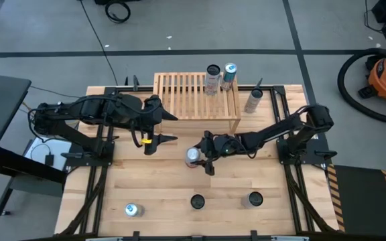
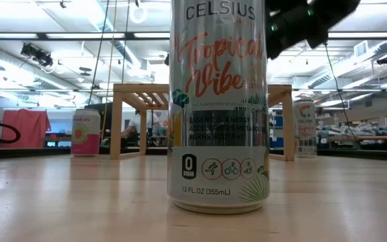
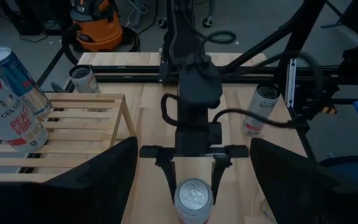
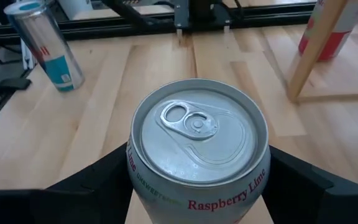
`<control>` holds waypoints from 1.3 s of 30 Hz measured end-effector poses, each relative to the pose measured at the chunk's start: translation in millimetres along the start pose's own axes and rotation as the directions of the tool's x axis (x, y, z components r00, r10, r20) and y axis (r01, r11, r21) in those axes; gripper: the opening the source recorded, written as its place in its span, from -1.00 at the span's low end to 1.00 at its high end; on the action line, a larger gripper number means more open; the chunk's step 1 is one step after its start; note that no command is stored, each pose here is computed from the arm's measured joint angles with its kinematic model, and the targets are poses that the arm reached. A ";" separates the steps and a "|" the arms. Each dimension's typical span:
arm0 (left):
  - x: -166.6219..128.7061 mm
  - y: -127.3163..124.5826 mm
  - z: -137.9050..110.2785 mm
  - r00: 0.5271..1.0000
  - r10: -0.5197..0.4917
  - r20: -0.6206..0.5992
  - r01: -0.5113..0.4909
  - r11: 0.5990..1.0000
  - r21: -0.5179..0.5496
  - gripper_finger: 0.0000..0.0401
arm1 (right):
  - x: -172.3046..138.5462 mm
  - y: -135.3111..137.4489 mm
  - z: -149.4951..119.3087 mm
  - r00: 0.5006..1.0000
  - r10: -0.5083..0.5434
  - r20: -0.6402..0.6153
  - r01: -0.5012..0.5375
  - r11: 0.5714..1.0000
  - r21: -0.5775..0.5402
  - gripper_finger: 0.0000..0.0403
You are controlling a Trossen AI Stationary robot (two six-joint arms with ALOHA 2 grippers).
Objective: Place canned beverage on shelf
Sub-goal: Put the bottom pink white soda can on the shelf
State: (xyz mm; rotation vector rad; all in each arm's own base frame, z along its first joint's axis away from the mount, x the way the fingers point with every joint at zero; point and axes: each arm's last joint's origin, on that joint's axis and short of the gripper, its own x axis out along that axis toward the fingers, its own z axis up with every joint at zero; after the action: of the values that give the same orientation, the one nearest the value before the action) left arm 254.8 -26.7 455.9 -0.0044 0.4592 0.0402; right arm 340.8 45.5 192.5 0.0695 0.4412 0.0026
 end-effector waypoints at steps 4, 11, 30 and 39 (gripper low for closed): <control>0.0 -0.1 0.0 1.000 0.000 0.000 0.000 1.000 0.000 0.56 | -6.5 -2.6 22.2 1.000 -0.013 -0.011 0.013 1.000 -0.017 0.45; 0.0 -0.1 0.0 1.000 0.000 0.000 0.000 1.000 -0.009 0.56 | -23.7 -15.6 69.0 0.998 -0.055 0.000 0.055 0.998 -0.034 0.45; -28.1 16.4 -0.2 0.998 0.047 0.031 -0.046 0.998 -0.046 0.56 | -60.3 -114.3 135.0 0.982 -0.186 0.034 0.186 0.983 0.000 0.45; -29.7 16.5 -0.7 0.999 0.046 0.029 -0.044 0.998 -0.045 0.56 | -67.7 -142.6 135.0 0.978 -0.203 0.049 0.201 0.979 0.032 0.45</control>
State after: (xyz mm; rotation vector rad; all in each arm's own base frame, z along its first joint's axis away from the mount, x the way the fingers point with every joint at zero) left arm 227.3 -11.4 468.5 -0.0370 0.4287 0.0945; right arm 335.4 -107.0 333.4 0.0505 0.3944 -0.2048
